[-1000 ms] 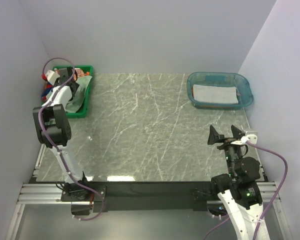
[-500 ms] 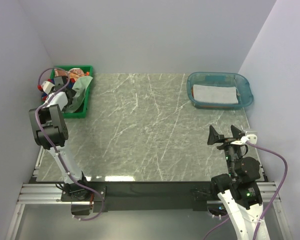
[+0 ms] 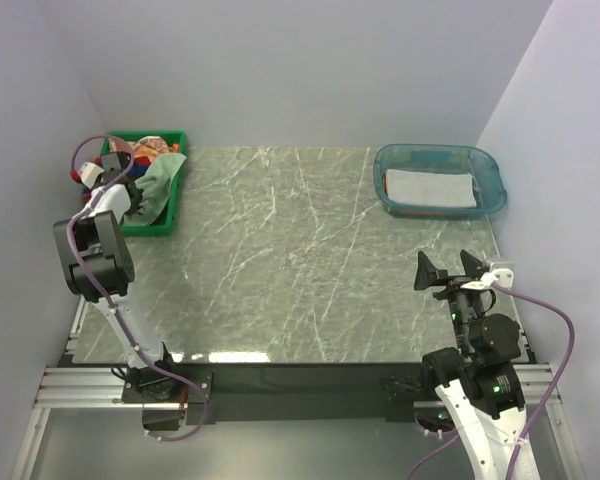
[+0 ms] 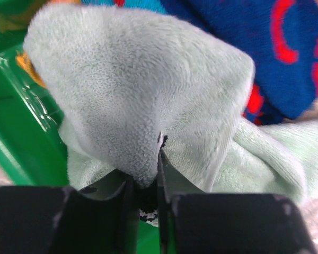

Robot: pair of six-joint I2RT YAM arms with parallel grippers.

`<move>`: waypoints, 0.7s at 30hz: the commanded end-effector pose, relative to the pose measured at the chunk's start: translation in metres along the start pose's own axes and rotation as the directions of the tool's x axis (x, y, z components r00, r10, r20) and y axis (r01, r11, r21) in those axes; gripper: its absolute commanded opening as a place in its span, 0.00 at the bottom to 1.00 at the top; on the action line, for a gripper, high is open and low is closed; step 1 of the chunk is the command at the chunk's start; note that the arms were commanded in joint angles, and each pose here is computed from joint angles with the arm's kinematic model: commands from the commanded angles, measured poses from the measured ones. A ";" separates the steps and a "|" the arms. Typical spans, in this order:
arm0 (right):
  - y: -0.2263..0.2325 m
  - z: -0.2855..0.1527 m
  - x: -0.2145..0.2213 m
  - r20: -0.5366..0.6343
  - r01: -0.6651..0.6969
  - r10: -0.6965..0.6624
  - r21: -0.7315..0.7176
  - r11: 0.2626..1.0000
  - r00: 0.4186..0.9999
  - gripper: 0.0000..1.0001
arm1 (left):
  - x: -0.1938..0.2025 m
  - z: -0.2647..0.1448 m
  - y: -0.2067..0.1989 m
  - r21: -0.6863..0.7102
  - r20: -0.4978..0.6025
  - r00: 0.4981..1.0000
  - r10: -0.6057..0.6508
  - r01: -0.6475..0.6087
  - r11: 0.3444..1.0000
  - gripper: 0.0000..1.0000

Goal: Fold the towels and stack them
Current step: Grab crumpled towel, then move the towel to the center of the board

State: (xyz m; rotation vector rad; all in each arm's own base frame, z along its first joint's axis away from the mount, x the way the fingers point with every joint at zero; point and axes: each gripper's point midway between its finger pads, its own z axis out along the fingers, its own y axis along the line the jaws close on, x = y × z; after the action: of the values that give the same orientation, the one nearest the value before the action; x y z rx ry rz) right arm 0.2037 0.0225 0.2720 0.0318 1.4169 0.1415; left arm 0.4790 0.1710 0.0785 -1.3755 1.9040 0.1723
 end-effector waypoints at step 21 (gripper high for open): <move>-0.001 -0.051 -0.067 0.322 -0.060 0.077 -0.062 0.996 0.944 1.00 | -0.124 -0.274 -0.209 0.667 0.235 0.972 -0.031 -0.138 0.733 0.01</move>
State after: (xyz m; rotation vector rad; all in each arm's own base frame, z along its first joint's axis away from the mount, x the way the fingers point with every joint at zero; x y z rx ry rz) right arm 0.2035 0.0244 0.2721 0.0230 1.4169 0.1497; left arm 0.5242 0.1009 0.3517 -0.9678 1.5856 -0.1497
